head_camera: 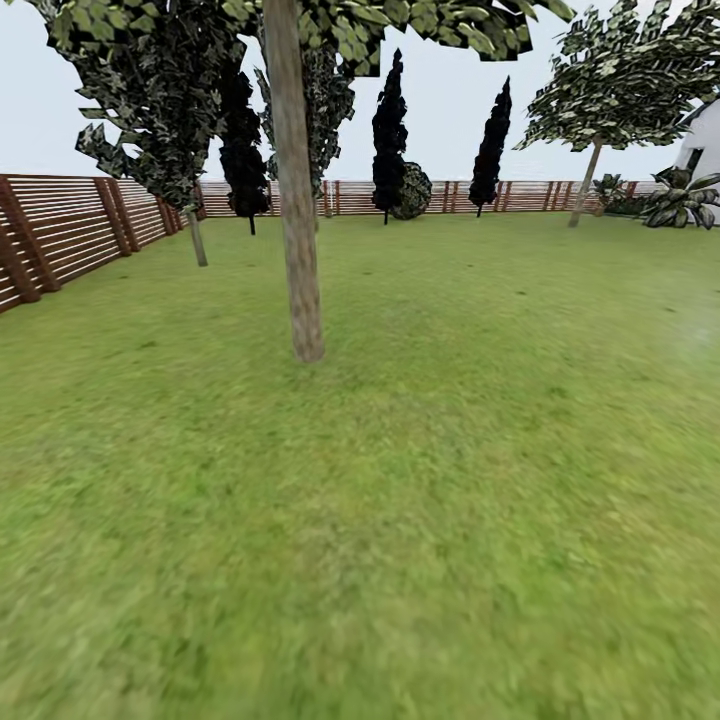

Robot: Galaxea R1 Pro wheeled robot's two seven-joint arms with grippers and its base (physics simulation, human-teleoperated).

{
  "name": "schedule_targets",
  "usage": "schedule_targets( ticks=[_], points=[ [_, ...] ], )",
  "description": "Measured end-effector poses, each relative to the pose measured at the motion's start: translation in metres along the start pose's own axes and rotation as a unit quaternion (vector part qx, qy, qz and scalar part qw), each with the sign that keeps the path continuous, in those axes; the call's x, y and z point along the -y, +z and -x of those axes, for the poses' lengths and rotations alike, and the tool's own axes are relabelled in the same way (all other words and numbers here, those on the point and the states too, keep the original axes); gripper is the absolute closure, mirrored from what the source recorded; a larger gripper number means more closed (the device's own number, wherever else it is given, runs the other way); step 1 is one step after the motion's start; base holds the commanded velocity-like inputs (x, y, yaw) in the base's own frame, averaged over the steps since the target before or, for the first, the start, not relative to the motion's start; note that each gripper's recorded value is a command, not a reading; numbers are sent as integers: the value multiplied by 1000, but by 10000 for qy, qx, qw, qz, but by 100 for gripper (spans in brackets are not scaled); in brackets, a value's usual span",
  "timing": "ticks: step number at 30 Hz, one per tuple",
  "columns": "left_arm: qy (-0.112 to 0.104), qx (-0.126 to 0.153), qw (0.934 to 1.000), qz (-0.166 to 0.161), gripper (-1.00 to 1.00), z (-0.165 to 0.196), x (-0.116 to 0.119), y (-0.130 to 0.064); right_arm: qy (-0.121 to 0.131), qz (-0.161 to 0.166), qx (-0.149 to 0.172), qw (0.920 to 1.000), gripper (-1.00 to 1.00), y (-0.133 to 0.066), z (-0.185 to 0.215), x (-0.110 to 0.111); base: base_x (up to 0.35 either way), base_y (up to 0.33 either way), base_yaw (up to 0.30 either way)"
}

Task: Take the three Easter eggs out of the wicker basket on the lawn in the garden, then place them on the lawn next to a single tree (choose any tree) so that all three eggs are next to the same tree and none are left in the basket.

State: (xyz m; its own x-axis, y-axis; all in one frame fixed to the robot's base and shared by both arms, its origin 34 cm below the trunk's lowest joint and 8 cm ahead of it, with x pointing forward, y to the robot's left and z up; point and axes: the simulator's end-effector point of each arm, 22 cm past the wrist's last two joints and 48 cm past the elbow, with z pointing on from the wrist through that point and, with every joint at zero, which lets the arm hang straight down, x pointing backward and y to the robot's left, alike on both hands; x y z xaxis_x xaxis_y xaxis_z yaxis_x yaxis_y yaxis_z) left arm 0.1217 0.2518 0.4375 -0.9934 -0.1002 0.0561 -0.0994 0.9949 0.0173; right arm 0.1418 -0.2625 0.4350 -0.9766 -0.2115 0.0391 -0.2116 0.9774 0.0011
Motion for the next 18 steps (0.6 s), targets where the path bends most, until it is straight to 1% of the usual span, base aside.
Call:
schedule_targets(
  ticks=[18],
  points=[
    [-2,0,10000,1,-100,0,0,0,-5,3,0,10000,-100,0,0,-1,326,0,0]
  ],
)
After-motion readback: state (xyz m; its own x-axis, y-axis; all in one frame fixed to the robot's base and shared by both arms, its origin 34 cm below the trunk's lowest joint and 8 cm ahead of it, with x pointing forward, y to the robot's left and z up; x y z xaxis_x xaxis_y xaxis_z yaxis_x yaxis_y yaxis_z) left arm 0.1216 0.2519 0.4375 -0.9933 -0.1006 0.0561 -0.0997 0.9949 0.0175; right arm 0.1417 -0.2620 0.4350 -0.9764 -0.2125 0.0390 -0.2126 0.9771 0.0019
